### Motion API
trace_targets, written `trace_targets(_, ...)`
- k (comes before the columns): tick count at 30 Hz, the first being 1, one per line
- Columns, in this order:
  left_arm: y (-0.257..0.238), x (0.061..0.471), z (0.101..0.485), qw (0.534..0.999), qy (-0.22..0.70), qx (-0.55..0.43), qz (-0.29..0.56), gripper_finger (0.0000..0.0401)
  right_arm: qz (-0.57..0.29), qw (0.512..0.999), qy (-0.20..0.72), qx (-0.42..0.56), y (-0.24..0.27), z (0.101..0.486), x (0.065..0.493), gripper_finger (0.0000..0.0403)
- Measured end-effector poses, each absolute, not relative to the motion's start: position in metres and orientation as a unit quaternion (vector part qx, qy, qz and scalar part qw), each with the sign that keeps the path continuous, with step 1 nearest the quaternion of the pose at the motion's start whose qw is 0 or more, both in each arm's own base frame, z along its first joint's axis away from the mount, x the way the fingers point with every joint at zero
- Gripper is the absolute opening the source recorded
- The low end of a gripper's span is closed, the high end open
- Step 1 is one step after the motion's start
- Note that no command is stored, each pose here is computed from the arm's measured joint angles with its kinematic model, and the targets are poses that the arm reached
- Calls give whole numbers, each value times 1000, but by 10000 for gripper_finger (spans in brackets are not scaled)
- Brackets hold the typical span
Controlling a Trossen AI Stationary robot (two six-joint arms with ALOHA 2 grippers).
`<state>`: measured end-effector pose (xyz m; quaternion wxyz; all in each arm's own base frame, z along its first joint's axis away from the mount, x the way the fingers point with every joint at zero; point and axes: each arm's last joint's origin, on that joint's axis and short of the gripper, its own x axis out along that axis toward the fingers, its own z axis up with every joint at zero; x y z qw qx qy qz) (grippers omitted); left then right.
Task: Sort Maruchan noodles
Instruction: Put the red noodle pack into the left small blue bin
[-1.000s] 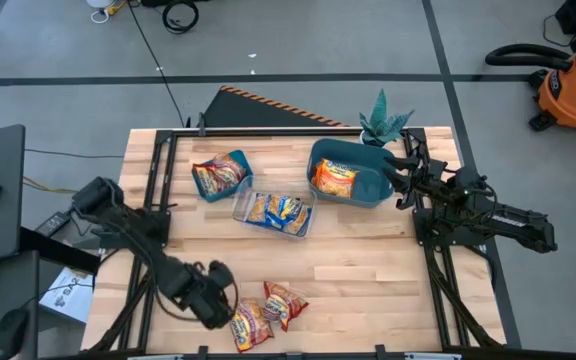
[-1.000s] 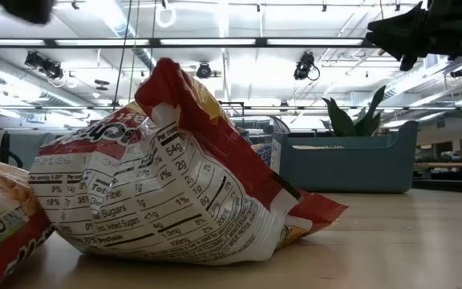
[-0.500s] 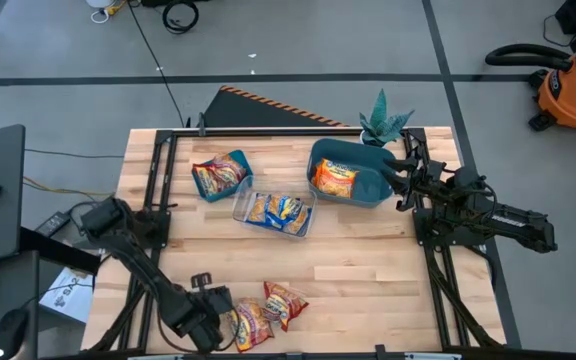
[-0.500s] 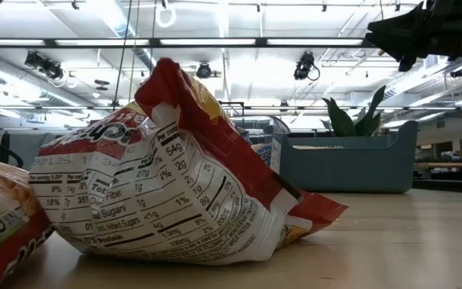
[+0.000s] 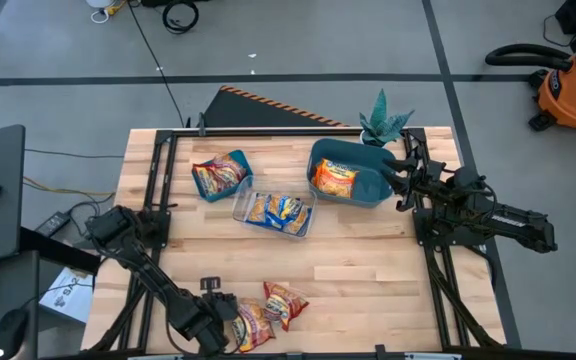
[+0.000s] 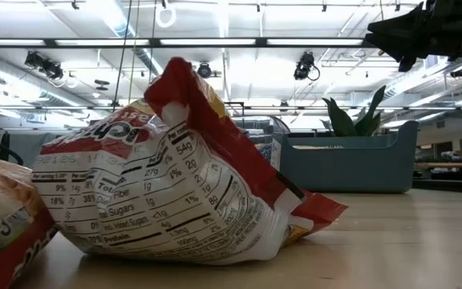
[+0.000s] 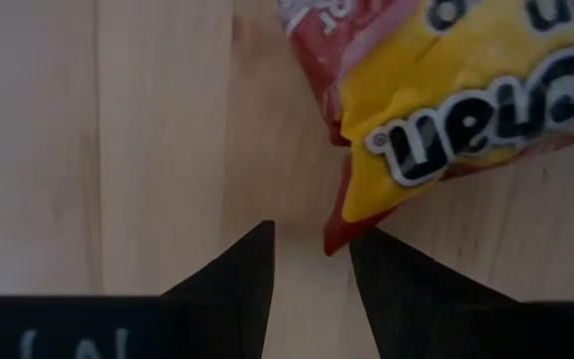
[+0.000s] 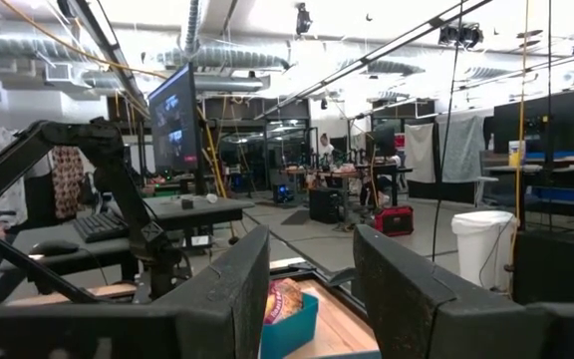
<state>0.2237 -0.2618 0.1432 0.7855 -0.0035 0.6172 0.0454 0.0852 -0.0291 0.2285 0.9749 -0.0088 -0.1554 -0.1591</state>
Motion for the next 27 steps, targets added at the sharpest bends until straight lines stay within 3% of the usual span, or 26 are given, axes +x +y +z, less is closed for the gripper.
trace_targets(18,-265,227,144,799,595,-51,70,139,-159,975,-155,-9,-29,228,85,153)
trace_targets(22,-265,227,145,798,594,-63,76,108,-159,975,-155,-9,-29,228,85,153)
trace_targets(27,-265,228,146,794,598,-81,74,42,-159,975,-155,-9,-29,228,85,153)
